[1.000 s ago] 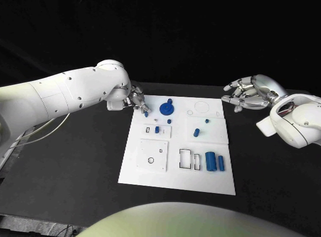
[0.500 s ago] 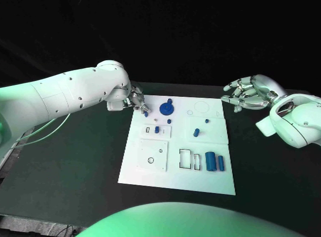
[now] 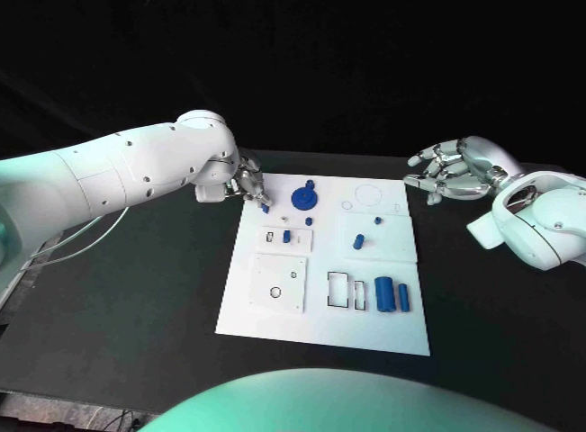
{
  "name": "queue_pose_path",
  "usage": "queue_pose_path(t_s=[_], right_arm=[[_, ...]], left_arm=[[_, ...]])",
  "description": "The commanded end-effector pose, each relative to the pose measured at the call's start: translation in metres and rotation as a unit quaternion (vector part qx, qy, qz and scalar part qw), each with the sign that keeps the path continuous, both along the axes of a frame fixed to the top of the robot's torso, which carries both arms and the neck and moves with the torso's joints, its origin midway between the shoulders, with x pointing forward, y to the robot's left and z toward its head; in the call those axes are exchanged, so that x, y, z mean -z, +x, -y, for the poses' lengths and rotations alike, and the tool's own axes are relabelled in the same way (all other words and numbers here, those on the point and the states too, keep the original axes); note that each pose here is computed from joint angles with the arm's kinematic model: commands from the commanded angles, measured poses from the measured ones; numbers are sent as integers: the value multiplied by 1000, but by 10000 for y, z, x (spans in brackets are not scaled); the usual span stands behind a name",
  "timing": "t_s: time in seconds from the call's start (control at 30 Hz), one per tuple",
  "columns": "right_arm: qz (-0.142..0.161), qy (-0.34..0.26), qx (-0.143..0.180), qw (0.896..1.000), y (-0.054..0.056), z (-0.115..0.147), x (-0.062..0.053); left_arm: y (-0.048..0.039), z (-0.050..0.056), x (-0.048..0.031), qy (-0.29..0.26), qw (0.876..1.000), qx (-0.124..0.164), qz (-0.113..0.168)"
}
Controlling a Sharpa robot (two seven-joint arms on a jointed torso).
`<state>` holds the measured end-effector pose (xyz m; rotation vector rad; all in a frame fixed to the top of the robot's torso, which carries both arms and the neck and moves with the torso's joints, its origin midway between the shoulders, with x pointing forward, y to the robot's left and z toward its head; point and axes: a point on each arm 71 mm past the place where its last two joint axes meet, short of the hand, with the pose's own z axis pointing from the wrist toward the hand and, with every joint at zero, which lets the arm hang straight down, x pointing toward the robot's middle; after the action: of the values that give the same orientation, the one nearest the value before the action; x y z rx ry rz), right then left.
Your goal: Assemble the parts on the task board
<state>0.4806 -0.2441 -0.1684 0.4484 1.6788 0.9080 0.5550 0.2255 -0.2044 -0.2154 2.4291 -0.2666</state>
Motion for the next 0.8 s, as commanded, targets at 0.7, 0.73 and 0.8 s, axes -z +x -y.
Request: queue_pose_path(t_s=[0.7, 0.73, 0.8], right_arm=[[-2, -1, -6, 1000, -8, 5, 5], [-2, -1, -6, 1000, -9, 7, 5], [-2, -1, -5, 1000, -8, 12, 5]], left_arm=[[-150, -74, -73, -90, 995, -48, 11], [-178, -80, -85, -95, 994, -49, 13], [-245, -88, -111, -105, 993, -50, 20]])
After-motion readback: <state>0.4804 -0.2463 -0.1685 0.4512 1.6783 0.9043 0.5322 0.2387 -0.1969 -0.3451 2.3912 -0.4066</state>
